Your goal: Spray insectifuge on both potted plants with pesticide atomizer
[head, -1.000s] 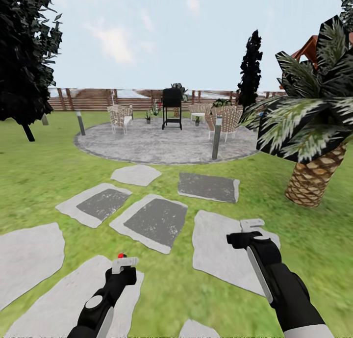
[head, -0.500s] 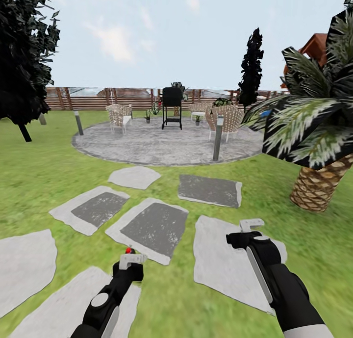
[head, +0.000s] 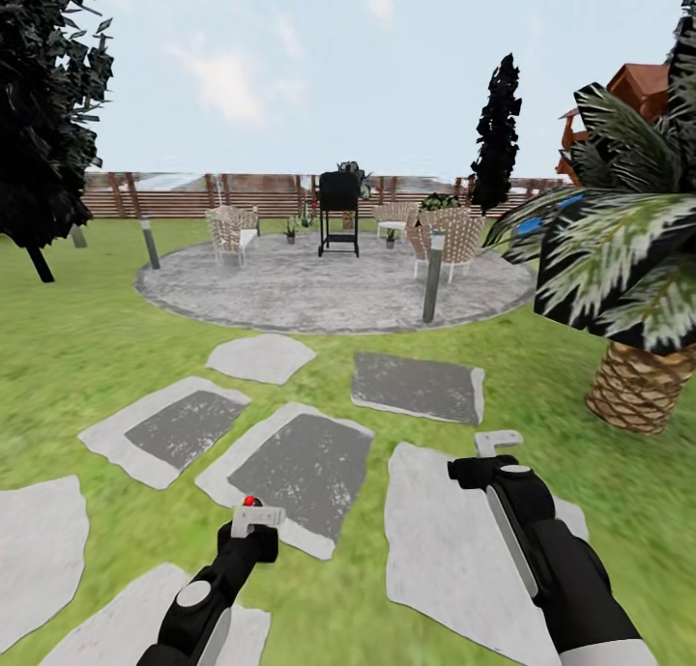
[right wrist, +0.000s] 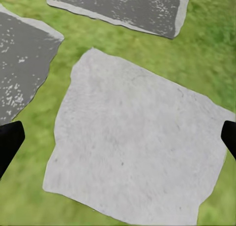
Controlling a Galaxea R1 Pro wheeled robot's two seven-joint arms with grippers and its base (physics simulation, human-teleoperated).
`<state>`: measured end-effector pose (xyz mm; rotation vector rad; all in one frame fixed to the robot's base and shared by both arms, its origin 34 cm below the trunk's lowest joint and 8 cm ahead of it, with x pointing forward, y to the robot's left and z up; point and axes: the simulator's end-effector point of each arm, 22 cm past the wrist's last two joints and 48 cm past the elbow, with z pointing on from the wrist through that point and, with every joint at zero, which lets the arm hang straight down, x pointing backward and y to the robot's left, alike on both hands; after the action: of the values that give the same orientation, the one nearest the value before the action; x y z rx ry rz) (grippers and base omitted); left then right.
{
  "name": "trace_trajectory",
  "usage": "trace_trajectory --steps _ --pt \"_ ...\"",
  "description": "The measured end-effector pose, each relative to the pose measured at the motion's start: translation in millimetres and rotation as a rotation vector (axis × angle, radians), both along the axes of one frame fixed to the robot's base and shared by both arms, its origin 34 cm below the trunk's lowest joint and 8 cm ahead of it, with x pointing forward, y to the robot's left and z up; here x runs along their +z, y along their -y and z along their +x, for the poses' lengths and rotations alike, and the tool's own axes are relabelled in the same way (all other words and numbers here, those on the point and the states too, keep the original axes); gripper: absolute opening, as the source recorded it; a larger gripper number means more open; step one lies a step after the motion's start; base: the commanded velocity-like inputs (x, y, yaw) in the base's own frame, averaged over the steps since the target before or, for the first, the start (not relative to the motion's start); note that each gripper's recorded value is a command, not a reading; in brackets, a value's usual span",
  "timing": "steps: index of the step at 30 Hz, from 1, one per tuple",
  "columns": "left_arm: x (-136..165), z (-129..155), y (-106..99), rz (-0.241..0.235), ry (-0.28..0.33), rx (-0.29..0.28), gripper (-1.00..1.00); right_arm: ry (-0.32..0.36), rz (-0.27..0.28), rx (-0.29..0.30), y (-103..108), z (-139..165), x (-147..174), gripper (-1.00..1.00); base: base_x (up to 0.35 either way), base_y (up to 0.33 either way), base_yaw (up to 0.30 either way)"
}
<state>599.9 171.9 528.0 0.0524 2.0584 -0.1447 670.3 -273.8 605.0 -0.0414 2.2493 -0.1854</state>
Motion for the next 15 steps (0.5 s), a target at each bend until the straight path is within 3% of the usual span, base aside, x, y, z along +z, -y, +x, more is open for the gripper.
trace_trajectory --steps 6,15 --pt "4.5 2.3 -6.1 0.008 0.009 0.031 -1.00 0.000 -0.004 -0.004 2.8 -0.1 0.1 1.00 0.096 0.035 0.000" --pt "5.0 2.2 -6.7 0.023 0.009 0.044 -1.00 -0.011 -0.008 -0.005 5.7 -1.7 -6.0 1.00 0.297 0.052 0.000"
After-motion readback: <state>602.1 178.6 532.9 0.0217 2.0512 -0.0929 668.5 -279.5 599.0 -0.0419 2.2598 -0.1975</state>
